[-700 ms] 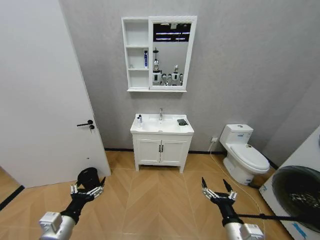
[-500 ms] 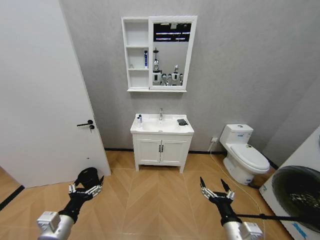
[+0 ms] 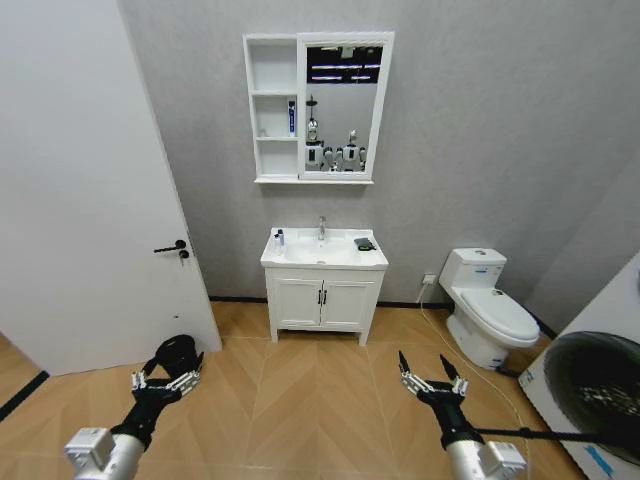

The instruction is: Move facial cleanser and shampoo from washbasin to cabinet, then wipe washbasin with towel.

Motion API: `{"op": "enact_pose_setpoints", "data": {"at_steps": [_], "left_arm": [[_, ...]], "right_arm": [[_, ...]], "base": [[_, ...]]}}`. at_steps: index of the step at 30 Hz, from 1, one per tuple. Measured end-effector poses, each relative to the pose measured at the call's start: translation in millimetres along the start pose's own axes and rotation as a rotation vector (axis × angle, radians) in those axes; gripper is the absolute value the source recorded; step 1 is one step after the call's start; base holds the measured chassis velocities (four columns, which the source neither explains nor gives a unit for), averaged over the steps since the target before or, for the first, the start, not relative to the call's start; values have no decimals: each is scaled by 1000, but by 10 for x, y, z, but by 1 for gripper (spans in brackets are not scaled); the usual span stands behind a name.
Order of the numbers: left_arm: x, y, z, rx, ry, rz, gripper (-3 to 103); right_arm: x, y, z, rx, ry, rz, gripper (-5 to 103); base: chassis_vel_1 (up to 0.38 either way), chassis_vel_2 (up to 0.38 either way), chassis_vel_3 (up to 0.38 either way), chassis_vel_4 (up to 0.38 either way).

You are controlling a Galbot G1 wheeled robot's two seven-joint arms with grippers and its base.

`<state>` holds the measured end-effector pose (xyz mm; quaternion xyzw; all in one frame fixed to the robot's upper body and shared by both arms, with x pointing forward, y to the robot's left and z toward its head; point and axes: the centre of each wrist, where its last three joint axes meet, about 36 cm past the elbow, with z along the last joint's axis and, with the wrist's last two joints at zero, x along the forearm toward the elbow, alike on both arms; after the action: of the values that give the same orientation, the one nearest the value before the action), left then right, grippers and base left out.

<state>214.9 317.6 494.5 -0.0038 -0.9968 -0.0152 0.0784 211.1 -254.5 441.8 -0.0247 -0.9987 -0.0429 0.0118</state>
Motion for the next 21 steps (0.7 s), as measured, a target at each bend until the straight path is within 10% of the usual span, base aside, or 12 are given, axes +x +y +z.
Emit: {"op": "enact_pose_setpoints", "data": {"at_steps": [21], "left_arm": [[-15,-53,57,-3,6,20,94]], "right_arm": [[57,58,71,43,-21,-13,100]], "base": [[-124,117,126,-131]]}}
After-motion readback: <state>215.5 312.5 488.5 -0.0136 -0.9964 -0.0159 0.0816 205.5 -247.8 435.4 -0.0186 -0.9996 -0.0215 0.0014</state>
